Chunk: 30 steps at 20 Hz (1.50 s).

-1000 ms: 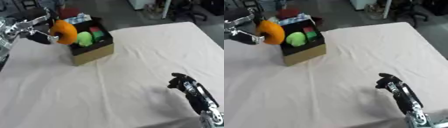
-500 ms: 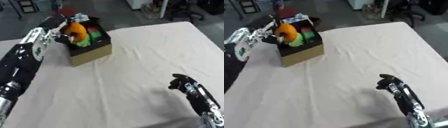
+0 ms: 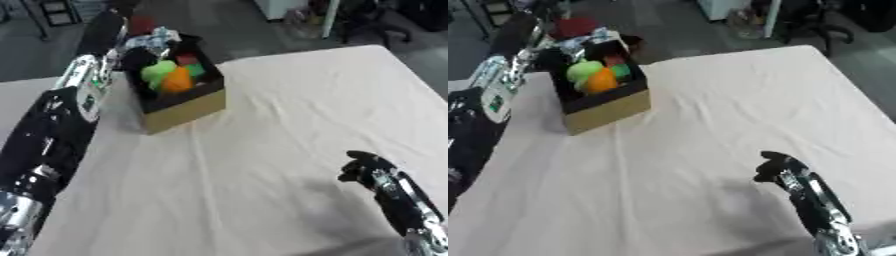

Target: Pick up objects on the table and place them in the box.

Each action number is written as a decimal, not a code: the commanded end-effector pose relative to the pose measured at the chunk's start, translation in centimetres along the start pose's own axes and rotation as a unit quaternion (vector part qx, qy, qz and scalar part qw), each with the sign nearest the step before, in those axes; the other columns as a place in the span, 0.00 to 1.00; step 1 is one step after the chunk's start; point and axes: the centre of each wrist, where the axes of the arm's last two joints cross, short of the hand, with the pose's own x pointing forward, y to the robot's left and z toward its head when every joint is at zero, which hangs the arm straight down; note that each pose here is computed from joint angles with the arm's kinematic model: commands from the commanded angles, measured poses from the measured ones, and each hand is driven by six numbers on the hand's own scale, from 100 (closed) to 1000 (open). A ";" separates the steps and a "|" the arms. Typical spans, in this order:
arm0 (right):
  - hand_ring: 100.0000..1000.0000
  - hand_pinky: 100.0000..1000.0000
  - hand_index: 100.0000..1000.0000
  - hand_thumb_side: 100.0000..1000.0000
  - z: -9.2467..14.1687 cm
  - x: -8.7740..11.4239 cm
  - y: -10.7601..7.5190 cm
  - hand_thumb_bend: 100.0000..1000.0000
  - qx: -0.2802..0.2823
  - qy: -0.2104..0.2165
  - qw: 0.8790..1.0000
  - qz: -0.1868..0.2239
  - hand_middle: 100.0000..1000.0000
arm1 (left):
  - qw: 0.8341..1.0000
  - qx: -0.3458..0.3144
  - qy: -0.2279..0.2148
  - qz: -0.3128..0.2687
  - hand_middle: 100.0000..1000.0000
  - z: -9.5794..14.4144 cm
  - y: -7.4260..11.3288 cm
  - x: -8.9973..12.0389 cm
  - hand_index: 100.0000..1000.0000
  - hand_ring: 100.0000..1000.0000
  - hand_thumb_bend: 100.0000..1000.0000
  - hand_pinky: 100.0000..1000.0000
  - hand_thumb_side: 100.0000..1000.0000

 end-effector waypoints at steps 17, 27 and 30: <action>0.55 0.66 0.78 0.72 -0.7 1.0 -0.5 0.00 -0.010 -0.019 1.000 0.005 0.54 | 0.930 0.152 0.114 0.316 0.57 16.5 5.9 -6.1 0.77 0.57 0.00 0.77 0.65; 0.55 0.66 0.78 0.71 -1.0 1.3 -0.5 0.00 -0.010 -0.023 1.000 0.005 0.54 | 0.913 0.133 0.165 0.350 0.56 19.0 3.2 -5.9 0.76 0.57 0.00 0.77 0.68; 0.55 0.66 0.78 0.72 -1.0 1.3 -0.5 0.00 -0.011 -0.022 1.000 0.004 0.54 | 0.912 0.128 0.166 0.353 0.56 19.2 2.9 -5.8 0.76 0.57 0.00 0.77 0.68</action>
